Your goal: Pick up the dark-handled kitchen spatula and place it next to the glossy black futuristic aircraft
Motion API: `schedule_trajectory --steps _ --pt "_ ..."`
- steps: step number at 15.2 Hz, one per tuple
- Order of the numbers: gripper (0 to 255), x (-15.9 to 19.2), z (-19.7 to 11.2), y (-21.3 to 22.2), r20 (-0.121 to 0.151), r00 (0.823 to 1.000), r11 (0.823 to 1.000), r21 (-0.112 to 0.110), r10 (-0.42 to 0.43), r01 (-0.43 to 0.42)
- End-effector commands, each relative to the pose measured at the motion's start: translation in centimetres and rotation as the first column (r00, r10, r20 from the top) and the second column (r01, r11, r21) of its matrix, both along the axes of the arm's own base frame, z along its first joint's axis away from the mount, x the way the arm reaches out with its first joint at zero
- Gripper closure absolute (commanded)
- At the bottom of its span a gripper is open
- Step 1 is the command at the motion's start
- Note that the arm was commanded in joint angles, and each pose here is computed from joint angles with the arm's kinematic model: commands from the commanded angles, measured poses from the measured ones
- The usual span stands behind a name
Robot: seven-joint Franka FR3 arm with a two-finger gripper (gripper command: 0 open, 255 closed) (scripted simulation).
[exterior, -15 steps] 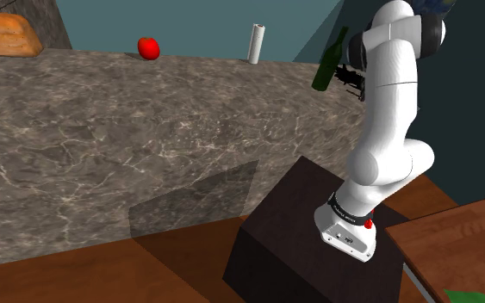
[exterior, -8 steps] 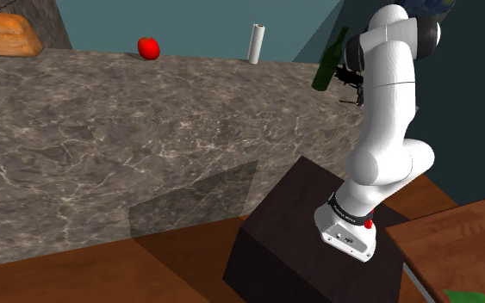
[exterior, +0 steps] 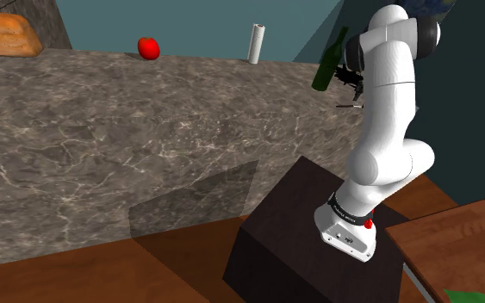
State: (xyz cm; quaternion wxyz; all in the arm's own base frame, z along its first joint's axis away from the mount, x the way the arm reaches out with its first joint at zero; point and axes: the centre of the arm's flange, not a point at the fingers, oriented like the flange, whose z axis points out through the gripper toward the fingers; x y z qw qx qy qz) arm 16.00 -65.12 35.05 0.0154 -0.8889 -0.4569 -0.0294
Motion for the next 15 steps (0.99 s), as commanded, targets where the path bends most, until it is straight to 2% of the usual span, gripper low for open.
schedule_trajectory --steps 1,4,8,15 --pt "0 0.0 0.0 0.0 0.0 1.0 1.0 0.0 0.0 0.0" --pt "0 0.0 0.0 0.0 0.0 1.0 1.0 0.0 0.0 0.0" --pt "0 -0.2 5.0 -0.3 0.0 1.0 1.0 0.0 0.0 0.0" --pt "0 -0.2 5.0 -0.3 0.0 1.0 1.0 0.0 0.0 0.0"
